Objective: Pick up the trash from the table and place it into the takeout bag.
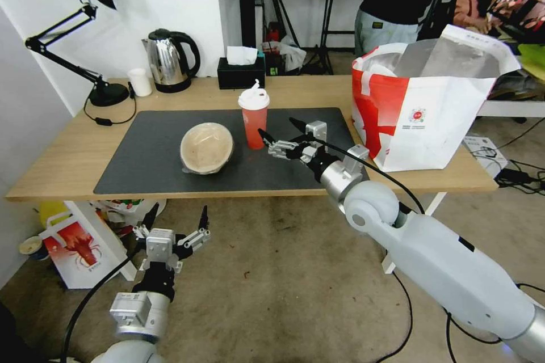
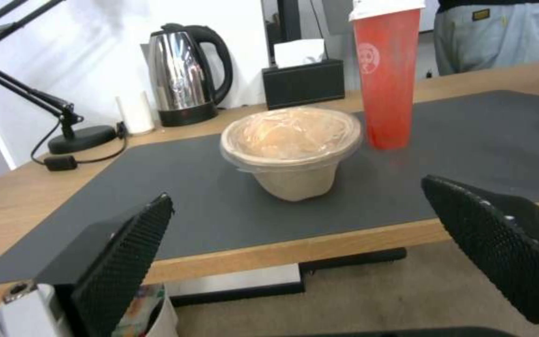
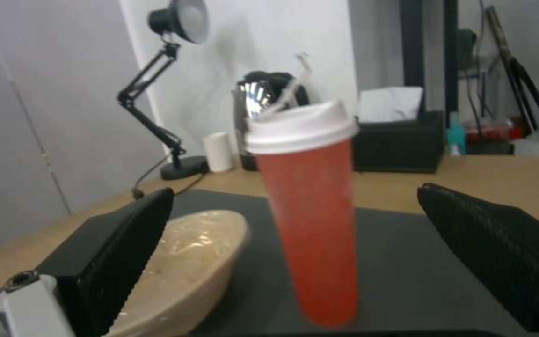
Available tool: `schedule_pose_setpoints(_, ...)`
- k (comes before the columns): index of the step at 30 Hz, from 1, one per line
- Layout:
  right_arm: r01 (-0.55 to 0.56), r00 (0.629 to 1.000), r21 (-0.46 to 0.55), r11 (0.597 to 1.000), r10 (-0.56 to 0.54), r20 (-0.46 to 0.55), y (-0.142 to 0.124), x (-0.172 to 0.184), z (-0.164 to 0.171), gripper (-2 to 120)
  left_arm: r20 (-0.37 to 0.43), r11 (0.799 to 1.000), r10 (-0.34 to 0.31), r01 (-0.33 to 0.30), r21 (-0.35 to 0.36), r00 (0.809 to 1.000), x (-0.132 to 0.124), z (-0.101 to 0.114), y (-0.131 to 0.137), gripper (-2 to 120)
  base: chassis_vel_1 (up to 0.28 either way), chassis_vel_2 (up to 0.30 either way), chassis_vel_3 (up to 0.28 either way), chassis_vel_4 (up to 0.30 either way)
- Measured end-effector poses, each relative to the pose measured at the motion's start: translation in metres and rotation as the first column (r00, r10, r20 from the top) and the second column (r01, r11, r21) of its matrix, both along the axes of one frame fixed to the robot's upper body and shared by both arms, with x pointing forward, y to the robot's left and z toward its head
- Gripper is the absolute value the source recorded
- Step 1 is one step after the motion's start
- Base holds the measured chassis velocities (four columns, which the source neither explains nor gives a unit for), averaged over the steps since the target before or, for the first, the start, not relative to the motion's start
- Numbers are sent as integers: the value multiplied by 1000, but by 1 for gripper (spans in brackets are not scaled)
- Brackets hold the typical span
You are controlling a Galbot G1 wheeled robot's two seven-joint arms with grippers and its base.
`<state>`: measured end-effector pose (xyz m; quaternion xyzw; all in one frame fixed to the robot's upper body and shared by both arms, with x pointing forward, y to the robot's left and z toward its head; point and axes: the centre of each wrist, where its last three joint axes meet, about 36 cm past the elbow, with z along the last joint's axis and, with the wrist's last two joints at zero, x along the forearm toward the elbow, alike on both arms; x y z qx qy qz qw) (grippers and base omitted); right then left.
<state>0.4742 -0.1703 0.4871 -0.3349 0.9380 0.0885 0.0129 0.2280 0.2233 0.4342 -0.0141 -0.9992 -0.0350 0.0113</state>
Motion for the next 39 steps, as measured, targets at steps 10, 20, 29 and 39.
schedule_pose_setpoints(10,39,999,-6,999,-39,-24,-6,14,-8,100,0,1000,0,0,0,1000,0,0,0,100,0,0,0,0)
schedule_pose_setpoints(20,64,995,-29,998,-66,-80,-12,57,-13,100,0,1000,0,0,0,1000,0,0,0,100,0,0,0,0)
schedule_pose_setpoints(29,66,990,-31,997,-70,-123,-1,81,-20,100,0,1000,0,0,0,1000,0,0,0,100,0,0,0,0)
schedule_pose_setpoints(39,42,989,-49,998,-49,-142,14,90,-20,100,0,1000,0,0,0,1000,0,0,0,100,0,0,0,0)
